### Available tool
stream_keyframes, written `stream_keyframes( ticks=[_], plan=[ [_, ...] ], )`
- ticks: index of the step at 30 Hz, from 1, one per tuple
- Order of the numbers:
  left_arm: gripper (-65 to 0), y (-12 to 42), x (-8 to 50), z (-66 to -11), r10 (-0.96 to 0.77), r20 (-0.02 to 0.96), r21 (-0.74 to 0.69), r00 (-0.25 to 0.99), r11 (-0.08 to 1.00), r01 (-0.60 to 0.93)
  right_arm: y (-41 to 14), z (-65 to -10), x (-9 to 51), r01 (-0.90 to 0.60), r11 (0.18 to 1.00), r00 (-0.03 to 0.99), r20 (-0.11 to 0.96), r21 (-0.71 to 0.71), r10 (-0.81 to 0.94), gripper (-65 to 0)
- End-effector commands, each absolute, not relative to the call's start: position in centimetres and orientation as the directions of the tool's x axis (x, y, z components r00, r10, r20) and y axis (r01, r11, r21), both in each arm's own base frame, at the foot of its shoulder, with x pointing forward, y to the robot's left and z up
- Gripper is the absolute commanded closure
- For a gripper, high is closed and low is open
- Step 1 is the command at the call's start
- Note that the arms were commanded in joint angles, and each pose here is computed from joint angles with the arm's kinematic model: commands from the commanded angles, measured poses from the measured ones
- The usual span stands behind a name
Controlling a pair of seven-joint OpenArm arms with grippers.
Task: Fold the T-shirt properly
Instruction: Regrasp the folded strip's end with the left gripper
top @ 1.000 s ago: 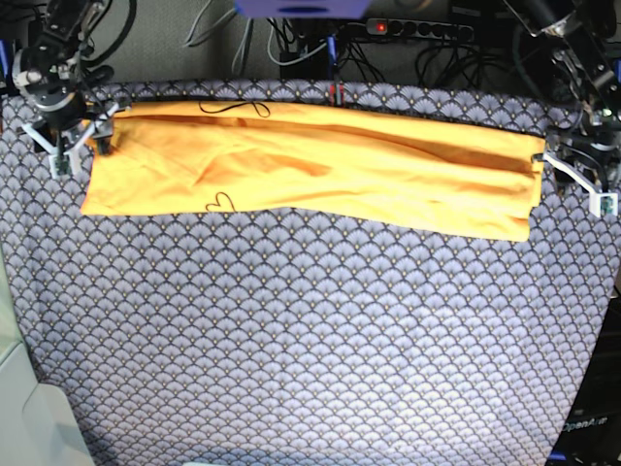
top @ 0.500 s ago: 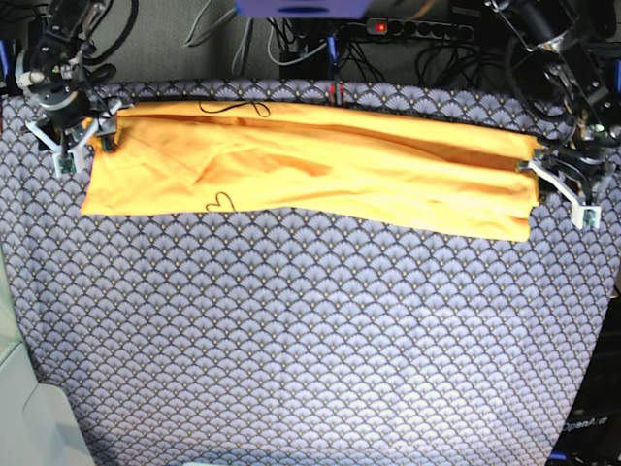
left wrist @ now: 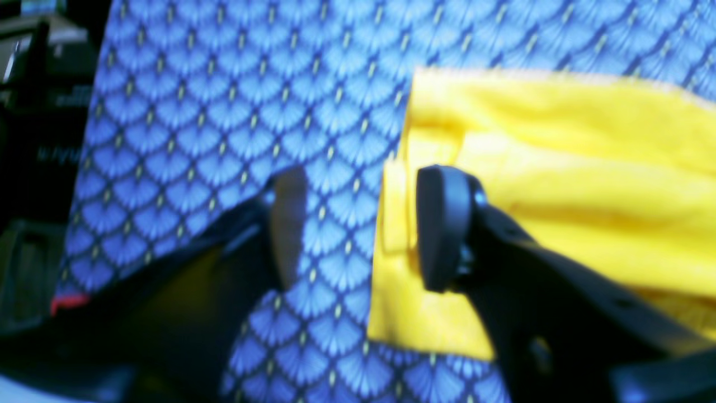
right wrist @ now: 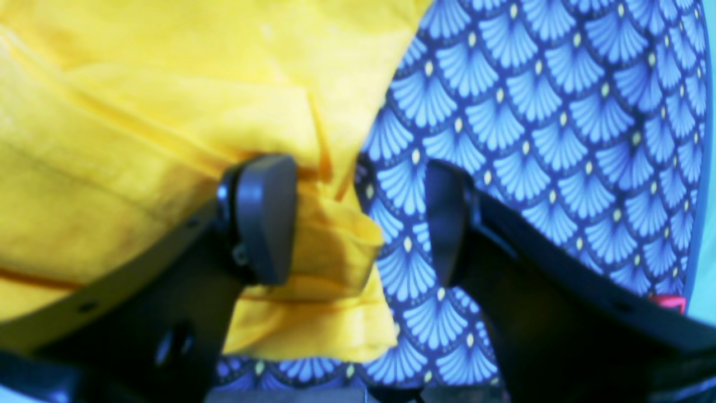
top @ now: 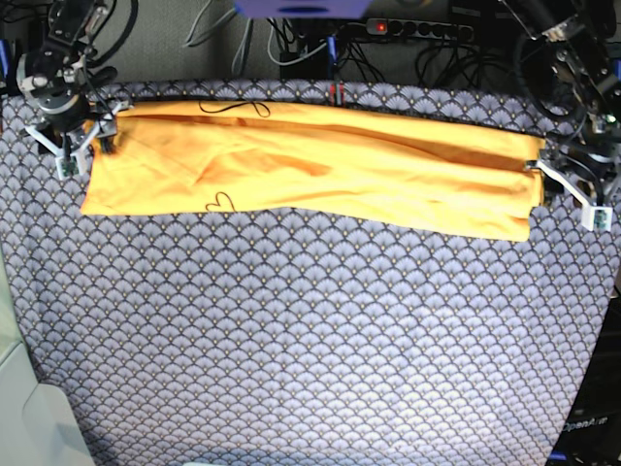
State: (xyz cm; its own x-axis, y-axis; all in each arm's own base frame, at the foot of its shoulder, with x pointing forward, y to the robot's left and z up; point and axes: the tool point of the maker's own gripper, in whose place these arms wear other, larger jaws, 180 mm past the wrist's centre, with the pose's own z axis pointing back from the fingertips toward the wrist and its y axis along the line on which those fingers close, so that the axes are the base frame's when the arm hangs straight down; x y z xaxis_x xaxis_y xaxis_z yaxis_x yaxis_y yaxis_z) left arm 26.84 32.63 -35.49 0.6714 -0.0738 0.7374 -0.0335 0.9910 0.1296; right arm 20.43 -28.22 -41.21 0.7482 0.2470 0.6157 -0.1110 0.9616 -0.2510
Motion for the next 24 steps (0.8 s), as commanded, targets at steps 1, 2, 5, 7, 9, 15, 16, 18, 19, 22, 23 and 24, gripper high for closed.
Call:
stream_keyframes(
  ticks=[1, 2, 5, 7, 9, 15, 16, 18, 19, 22, 23, 24],
  plan=[
    [-37.7, 33.2, 27.9, -33.3, -0.103, 0.778, 0.156, 0.620, 0.987, -0.032, -28.7, -40.4, 21.0, -0.105, 0.957, 0.732, 0.631, -0.272, 0.259, -37.3],
    [-39.5, 33.1, 28.0, -33.3, -0.101, 0.779, 0.154, 0.619, 0.988, -0.033, -28.7, -40.4, 21.0, -0.104, 0.957, 0.731, 0.632, -0.272, 0.259, -37.3],
    [-39.9, 33.1, 28.0, -33.3, -0.104, 0.776, 0.156, 0.622, 0.987, -0.030, -28.7, -40.4, 21.1, -0.104, 0.956, 0.730, 0.632, -0.273, 0.260, -37.3],
    [-39.9, 32.5, 28.0, -33.5, -0.133, 0.770, 0.157, 0.624, 0.988, 0.016, -28.7, -40.3, 21.1, -0.104, 0.956, 0.729, 0.632, -0.274, 0.261, -37.3],
    [-39.9, 32.5, 27.9, -33.8, -0.131, 0.765, 0.152, 0.631, 0.988, 0.021, -28.7, -40.3, 21.1, -0.104, 0.956, 0.729, 0.632, -0.274, 0.261, -37.3],
    [-40.2, 33.1, 27.8, -35.8, -0.058, 0.751, 0.091, 0.658, 0.996, -0.016, -28.7, -40.4, 21.0, -0.105, 0.956, 0.731, 0.630, -0.274, 0.261, -37.3],
    [-40.2, 33.1, 27.8, -36.1, -0.050, 0.748, 0.082, 0.662, 0.996, -0.018, -28.7, -40.4, 21.0, -0.105, 0.956, 0.731, 0.630, -0.274, 0.261, -37.3],
    [-40.2, 33.1, 27.8, -36.3, -0.045, 0.747, 0.077, 0.663, 0.997, -0.019, -28.8, -40.4, 20.9, -0.106, 0.956, 0.732, 0.629, -0.275, 0.262, -37.3],
    [-40.2, 33.1, 27.8, -36.3, -0.045, 0.748, 0.077, 0.662, 0.997, -0.019, -28.8, -40.4, 20.9, -0.106, 0.956, 0.732, 0.629, -0.275, 0.262, -37.3],
    [-40.2, 33.0, 28.4, -35.9, -0.044, 0.758, 0.074, 0.651, 0.997, -0.018, -28.9, -40.3, 20.9, -0.107, 0.955, 0.732, 0.628, -0.278, 0.265, -37.3],
    [-40.2, 33.0, 28.6, -35.8, -0.044, 0.759, 0.074, 0.650, 0.997, -0.019, -28.9, -40.3, 20.9, -0.107, 0.955, 0.732, 0.628, -0.278, 0.265, -37.3],
    [-40.2, 33.0, 28.7, -35.9, -0.040, 0.758, 0.070, 0.651, 0.997, -0.020, -28.9, -40.3, 20.9, -0.107, 0.955, 0.732, 0.628, -0.278, 0.265, -37.3]
  ],
)
